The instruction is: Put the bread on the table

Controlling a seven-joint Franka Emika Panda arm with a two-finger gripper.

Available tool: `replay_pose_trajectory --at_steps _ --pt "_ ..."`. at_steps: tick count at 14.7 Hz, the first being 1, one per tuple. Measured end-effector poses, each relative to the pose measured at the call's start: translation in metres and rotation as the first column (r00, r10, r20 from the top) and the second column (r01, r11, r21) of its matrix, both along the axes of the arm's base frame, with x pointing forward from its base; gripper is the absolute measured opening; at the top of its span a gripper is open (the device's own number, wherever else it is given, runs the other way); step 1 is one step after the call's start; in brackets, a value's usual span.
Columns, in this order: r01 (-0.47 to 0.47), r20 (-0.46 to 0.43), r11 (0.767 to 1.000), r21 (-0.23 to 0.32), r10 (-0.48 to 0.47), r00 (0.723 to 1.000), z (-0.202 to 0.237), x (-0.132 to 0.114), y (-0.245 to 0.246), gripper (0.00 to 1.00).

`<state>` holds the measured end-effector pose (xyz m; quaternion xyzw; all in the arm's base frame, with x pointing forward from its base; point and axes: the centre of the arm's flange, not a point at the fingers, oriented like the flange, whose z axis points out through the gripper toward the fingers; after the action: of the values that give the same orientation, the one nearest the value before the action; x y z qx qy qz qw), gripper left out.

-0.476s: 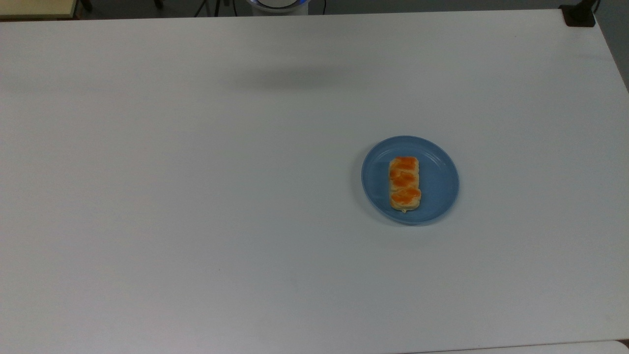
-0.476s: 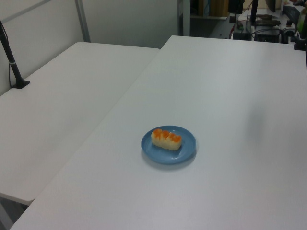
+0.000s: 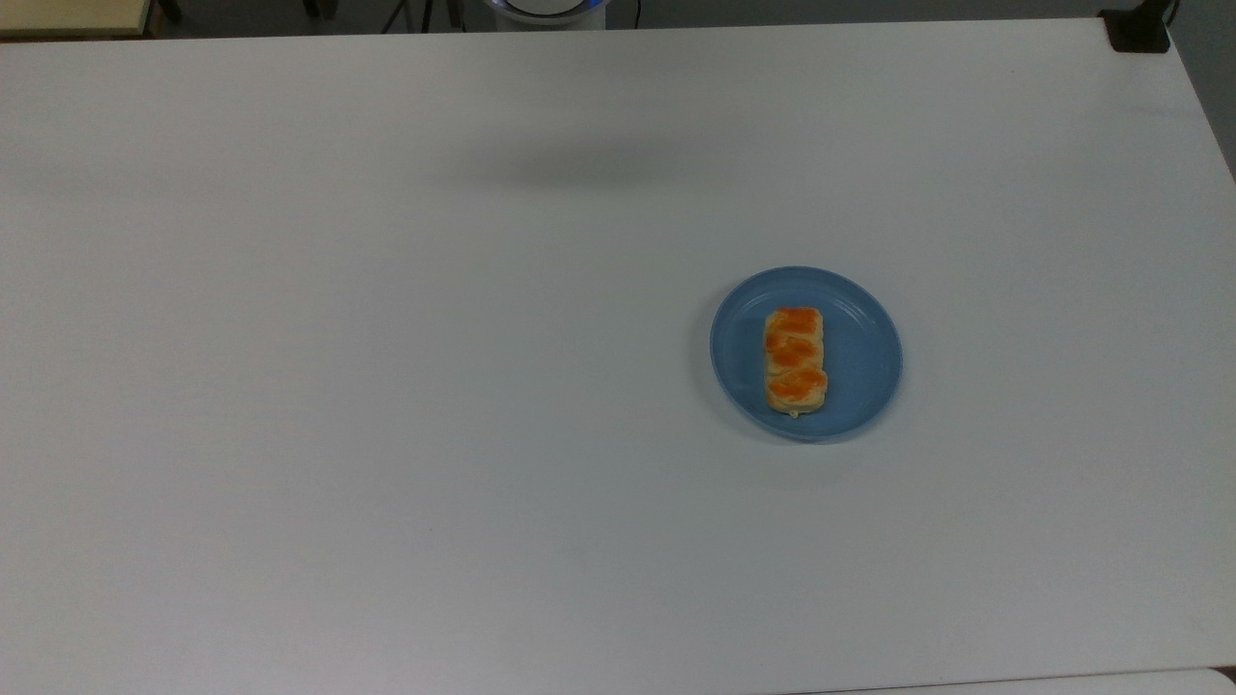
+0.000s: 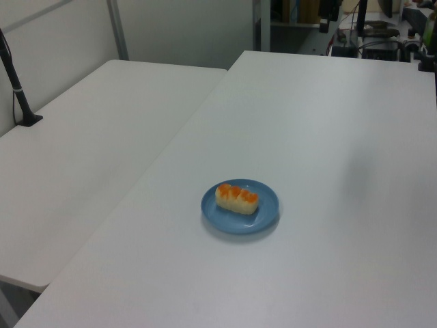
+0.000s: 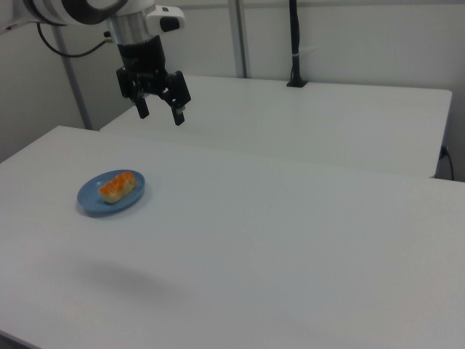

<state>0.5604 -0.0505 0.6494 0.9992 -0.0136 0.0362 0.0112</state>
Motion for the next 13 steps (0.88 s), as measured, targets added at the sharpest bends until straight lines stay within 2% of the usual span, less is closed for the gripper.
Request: replay_pose_trajectory --at_steps 10,13 --pt "-0.011 -0.003 1.000 0.000 0.011 1.000 -0.001 0.000 0.001 1.00" --pt "-0.062 -0.027 0.998 0.001 0.062 0.998 -0.012 0.001 0.013 1.00"
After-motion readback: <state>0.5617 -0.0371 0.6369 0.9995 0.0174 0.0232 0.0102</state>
